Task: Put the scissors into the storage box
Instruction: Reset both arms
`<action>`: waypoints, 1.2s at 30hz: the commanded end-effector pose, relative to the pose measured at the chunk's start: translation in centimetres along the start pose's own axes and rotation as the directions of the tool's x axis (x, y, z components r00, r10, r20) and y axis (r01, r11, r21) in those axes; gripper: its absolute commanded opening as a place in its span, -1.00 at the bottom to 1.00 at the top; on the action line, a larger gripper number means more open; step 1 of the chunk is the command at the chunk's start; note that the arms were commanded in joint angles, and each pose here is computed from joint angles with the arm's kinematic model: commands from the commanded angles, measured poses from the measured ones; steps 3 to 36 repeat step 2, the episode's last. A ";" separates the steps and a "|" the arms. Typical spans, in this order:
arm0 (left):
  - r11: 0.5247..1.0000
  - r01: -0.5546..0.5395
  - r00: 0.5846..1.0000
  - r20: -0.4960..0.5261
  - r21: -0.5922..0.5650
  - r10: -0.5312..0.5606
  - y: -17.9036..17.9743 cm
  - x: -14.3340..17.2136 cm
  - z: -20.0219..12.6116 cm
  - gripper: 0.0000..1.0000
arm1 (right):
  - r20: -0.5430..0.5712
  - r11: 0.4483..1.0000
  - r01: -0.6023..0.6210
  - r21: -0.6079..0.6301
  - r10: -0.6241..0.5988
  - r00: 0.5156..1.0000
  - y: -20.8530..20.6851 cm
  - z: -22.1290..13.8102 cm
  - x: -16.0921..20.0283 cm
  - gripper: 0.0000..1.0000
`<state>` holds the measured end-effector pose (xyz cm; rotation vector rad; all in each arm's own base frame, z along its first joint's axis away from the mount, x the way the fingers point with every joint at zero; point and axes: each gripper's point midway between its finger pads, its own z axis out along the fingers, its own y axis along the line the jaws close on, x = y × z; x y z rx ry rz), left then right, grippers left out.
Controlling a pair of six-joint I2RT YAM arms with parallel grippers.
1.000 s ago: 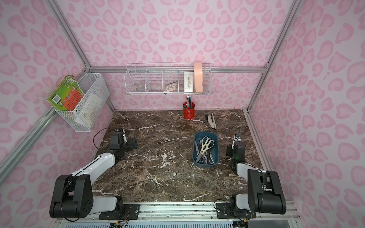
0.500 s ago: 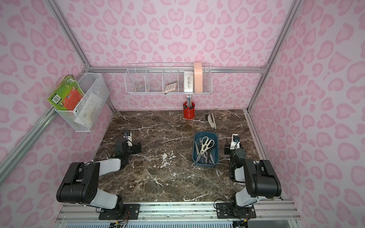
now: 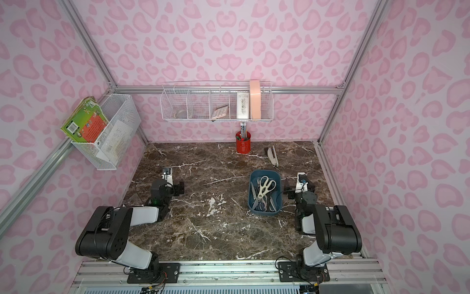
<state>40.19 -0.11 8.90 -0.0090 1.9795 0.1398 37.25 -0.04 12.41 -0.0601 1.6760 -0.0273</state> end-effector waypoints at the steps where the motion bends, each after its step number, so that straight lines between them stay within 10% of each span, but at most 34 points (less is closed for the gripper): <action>1: 1.000 0.010 1.000 -0.018 -0.013 -0.010 0.3 0.3 0.0 0.97 | 0.034 1.000 0.005 0.001 -0.005 0.999 0.0 0.0 -0.9 0.99; 36: 1.000 0.010 1.000 -0.017 -0.014 -0.011 0.3 0.3 0.0 0.97 | 0.035 1.000 0.008 0.001 -0.008 0.999 0.0 0.0 -0.9 0.98</action>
